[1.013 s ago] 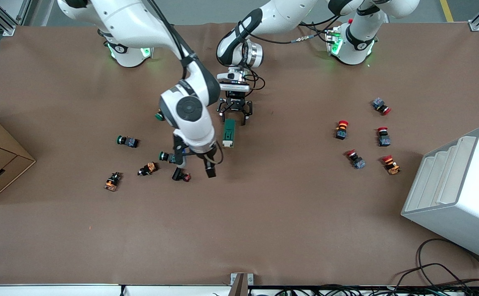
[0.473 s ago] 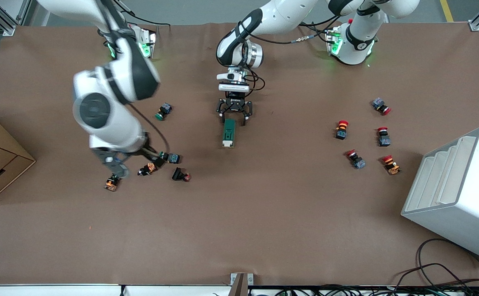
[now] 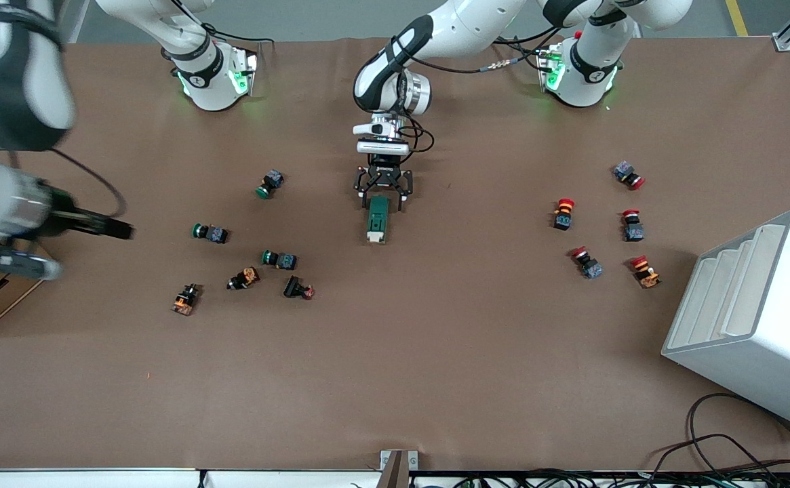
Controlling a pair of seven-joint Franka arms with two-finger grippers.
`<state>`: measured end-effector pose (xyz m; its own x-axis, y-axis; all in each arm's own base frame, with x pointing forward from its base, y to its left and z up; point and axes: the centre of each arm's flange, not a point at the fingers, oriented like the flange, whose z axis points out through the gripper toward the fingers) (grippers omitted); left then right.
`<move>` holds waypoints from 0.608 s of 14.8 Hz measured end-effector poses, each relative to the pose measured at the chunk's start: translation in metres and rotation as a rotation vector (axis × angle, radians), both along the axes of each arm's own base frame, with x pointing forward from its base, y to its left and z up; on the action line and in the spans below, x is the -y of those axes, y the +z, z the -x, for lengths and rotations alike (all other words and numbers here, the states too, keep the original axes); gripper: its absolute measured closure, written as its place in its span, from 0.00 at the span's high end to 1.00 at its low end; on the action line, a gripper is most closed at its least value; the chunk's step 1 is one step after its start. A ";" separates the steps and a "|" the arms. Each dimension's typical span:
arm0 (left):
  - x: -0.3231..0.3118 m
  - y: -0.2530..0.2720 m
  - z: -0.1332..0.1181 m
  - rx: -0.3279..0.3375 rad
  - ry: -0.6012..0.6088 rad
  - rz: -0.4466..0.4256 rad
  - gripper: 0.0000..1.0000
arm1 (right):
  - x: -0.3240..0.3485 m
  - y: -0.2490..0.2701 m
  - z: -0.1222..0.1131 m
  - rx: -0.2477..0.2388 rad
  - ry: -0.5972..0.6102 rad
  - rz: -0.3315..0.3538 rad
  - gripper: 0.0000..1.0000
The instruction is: Close load switch with both arms
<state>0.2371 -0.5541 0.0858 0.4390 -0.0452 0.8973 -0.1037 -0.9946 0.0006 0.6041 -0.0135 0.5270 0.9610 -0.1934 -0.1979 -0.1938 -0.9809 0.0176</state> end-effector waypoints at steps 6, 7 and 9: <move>0.008 0.007 -0.006 -0.007 0.032 0.024 1.00 | 0.043 0.058 0.002 0.060 0.067 0.021 1.00; 0.008 0.007 -0.006 -0.008 0.033 0.025 1.00 | 0.041 0.066 0.004 0.055 0.070 0.022 1.00; 0.007 0.006 -0.006 -0.015 0.043 0.024 1.00 | 0.037 0.078 0.008 0.050 0.077 0.021 1.00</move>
<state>0.2430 -0.5612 0.0918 0.4535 -0.0047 0.8912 -0.0606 -0.9978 0.0256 0.5964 -0.0509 0.6050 0.9818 -0.1217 -0.1457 -0.1185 -0.9925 0.0304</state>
